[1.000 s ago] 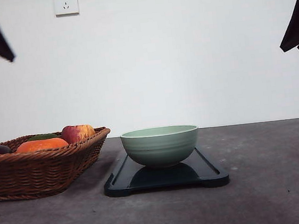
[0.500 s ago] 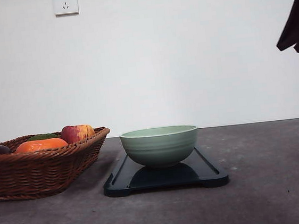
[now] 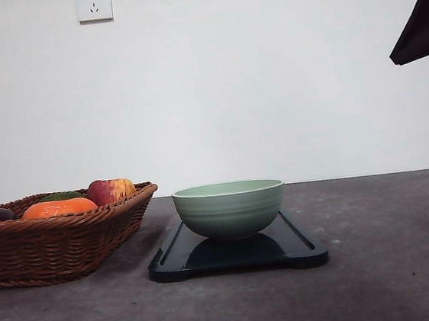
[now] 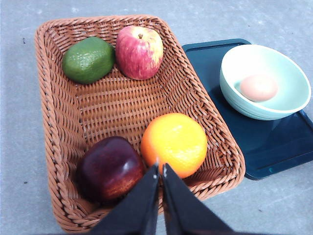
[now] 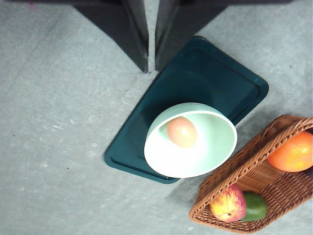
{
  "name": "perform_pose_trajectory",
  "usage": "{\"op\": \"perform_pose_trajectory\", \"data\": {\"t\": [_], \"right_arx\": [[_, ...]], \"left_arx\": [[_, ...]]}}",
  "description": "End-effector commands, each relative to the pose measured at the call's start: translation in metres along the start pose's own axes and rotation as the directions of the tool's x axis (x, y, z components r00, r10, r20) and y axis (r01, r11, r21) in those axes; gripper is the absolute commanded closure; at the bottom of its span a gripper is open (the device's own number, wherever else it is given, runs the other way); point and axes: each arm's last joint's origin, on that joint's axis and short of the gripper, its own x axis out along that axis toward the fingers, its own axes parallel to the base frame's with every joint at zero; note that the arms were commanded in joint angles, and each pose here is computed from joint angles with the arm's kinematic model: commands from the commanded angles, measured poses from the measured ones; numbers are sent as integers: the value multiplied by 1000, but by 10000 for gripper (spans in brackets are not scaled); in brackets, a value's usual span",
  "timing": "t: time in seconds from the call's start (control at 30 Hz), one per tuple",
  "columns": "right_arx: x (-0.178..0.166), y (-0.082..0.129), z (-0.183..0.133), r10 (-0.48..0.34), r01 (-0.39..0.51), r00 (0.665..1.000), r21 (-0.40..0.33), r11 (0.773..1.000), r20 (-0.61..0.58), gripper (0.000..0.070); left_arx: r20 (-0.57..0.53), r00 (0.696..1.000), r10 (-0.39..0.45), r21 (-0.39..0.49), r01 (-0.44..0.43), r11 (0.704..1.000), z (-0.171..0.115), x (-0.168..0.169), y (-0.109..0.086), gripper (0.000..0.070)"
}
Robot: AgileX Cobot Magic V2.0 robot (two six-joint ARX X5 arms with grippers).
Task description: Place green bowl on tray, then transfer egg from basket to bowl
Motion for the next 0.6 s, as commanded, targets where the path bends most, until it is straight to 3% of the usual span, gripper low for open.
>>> {"op": "perform_pose_trajectory", "data": {"t": [0.0,0.2,0.3,0.57], "right_arx": [[1,0,2,6,-6,1000,-9,1000,9,686],[1,0,2,6,-6,1000,-9,1000,9,685],[1,0,2,6,-6,1000,-9,1000,9,685],[1,0,2,6,-6,1000,-9,1000,9,686]], "left_arx": [[21,1000,-3,10,3,1000,5,-2,-1,700],[29,1000,-2,11,2,1000,5,-4,-1,700],[70,997,14,58,-18,998,1,-10,1,700],[285,951,122,26,-135,991,-50,-9,15,700]]}}
